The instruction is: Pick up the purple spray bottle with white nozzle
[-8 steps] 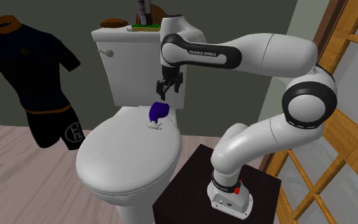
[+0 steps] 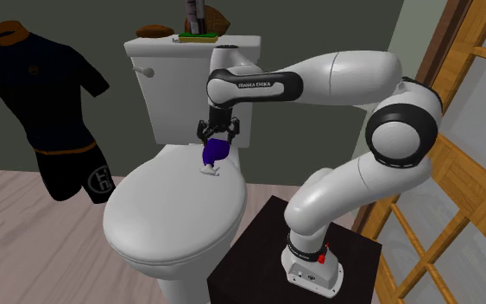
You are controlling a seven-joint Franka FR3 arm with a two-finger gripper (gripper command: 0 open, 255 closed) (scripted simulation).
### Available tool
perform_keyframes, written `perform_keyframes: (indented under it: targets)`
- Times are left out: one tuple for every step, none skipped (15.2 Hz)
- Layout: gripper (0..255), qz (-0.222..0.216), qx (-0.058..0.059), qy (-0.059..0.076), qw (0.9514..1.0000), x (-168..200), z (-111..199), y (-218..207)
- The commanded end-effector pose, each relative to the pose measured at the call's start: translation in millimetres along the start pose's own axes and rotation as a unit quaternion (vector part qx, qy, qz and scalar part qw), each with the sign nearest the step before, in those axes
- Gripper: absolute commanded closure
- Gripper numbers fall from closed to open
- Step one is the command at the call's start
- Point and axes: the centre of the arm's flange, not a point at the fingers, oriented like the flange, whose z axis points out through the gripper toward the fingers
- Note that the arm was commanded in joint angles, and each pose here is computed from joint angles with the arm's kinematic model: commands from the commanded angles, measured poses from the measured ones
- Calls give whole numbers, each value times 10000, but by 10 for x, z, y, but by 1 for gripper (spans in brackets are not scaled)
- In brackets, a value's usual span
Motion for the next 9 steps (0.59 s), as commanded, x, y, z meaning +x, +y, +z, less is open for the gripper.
perform_keyframes:
  targets:
    - [0, 800, 190, -1, 9966, 78, 203, -54]
    - [0, 1170, 278, -5, 9927, 124, 313, -84]
    - [0, 1538, 366, -10, 9874, 172, 422, -113]
    - [0, 1816, 432, -14, 9824, 209, 504, -133]
    - [0, 1816, 432, -14, 9824, 205, 556, -127]
    - [0, 1816, 432, -14, 9824, 201, 609, -120]
    - [0, 1816, 432, -14, 9824, 196, 661, -114]
    - [0, 1816, 432, -14, 9824, 192, 713, -108]
    - [0, 1816, 432, -14, 9824, 188, 765, -101]
